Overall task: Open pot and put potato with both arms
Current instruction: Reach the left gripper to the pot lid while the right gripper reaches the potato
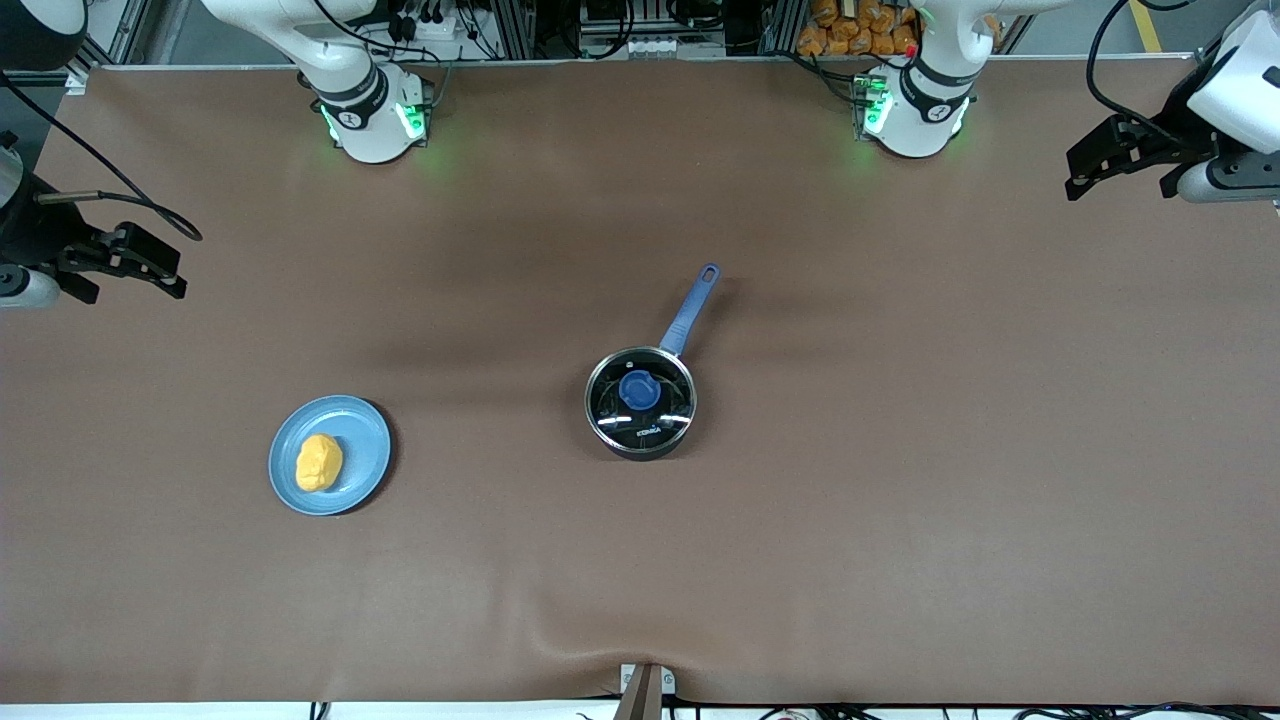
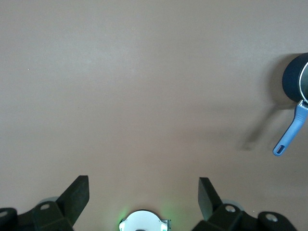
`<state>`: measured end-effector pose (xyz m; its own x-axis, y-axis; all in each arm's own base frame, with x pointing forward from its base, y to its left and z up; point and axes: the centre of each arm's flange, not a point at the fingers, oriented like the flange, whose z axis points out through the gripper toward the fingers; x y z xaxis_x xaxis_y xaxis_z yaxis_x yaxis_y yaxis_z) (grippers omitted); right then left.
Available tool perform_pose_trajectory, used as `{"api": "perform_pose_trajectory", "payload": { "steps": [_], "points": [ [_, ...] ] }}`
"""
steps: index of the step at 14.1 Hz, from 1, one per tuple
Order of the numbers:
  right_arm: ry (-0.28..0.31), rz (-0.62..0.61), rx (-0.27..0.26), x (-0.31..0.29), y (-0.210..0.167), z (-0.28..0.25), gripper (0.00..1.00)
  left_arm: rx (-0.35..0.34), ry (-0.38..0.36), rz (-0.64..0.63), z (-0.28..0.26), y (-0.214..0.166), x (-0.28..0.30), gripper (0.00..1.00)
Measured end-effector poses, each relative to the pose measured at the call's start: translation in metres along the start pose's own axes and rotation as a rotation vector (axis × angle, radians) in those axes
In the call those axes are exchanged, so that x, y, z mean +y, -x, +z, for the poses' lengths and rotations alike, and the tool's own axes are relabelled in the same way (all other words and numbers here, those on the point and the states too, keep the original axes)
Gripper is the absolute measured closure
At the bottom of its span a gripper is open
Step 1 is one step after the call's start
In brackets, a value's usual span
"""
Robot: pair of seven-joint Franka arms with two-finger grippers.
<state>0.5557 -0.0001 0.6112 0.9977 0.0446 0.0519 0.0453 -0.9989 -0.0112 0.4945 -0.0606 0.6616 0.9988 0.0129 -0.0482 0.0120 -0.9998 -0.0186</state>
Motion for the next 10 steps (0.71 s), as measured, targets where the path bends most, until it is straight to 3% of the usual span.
{"api": "perform_pose_trajectory", "payload": {
  "steps": [7, 10],
  "points": [
    [0.0, 0.0, 0.0, 0.0, 0.0, 0.0, 0.0, 0.021, 0.004, 0.003, -0.009, -0.004, 0.001, 0.0],
    [0.0, 0.001, 0.002, 0.0, -0.001, 0.001, 0.0, -0.004, 0.005, 0.026, 0.005, -0.023, 0.016, 0.0]
  ]
}}
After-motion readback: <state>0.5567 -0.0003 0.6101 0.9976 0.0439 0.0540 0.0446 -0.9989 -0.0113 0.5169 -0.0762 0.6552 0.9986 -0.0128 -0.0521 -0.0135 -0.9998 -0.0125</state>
